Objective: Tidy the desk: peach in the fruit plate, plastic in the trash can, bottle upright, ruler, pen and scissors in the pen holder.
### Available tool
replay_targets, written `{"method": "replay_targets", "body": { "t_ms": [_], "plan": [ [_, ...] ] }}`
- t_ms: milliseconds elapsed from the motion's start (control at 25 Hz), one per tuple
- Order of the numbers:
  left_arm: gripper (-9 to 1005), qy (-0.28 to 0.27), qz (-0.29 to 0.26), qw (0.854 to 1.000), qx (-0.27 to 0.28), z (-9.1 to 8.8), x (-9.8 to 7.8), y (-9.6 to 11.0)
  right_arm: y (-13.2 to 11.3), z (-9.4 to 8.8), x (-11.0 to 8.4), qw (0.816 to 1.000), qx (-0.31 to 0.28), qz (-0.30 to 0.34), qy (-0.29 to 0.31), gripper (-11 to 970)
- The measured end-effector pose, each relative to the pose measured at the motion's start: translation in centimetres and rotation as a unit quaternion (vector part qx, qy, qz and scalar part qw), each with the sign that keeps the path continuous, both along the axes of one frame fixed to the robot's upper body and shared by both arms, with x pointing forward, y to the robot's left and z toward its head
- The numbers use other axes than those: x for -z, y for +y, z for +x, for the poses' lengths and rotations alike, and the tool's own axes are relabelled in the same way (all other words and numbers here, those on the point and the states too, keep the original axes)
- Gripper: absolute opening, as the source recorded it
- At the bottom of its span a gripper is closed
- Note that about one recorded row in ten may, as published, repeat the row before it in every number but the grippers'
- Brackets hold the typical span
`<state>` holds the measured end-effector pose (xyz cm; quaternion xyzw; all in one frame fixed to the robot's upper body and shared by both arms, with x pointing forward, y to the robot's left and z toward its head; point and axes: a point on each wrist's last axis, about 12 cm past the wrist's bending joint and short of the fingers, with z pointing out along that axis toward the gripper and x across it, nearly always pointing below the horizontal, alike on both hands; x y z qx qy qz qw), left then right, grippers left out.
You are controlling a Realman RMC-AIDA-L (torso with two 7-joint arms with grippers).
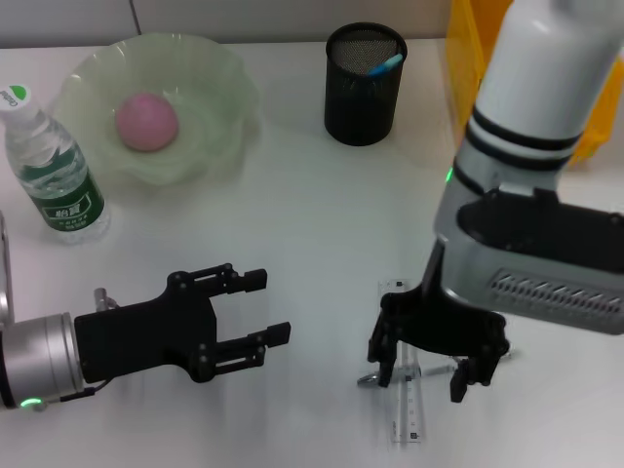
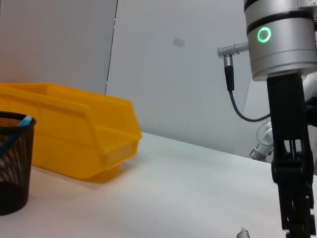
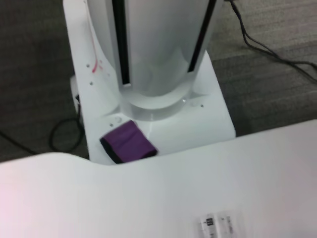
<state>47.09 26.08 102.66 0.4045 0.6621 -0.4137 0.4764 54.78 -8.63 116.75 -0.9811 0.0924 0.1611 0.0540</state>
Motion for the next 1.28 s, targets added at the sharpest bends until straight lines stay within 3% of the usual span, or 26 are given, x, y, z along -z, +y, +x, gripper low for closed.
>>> {"method": "replay_targets", "body": {
  "t_ms": [440,1280],
  "plan": [
    [786,0.004,0.002,1.0,-0.003,-0.1,-0.1,0.6,0.9,-0.7,1.0,1.0,-0.02,-0.001,0.003,679],
    [787,0.007,0.005,1.0,0.006,-0.4,0.2,0.3,1.3,-1.3,3.5,0.999,-0.032,-0.012,-0.005,680]
  ]
}}
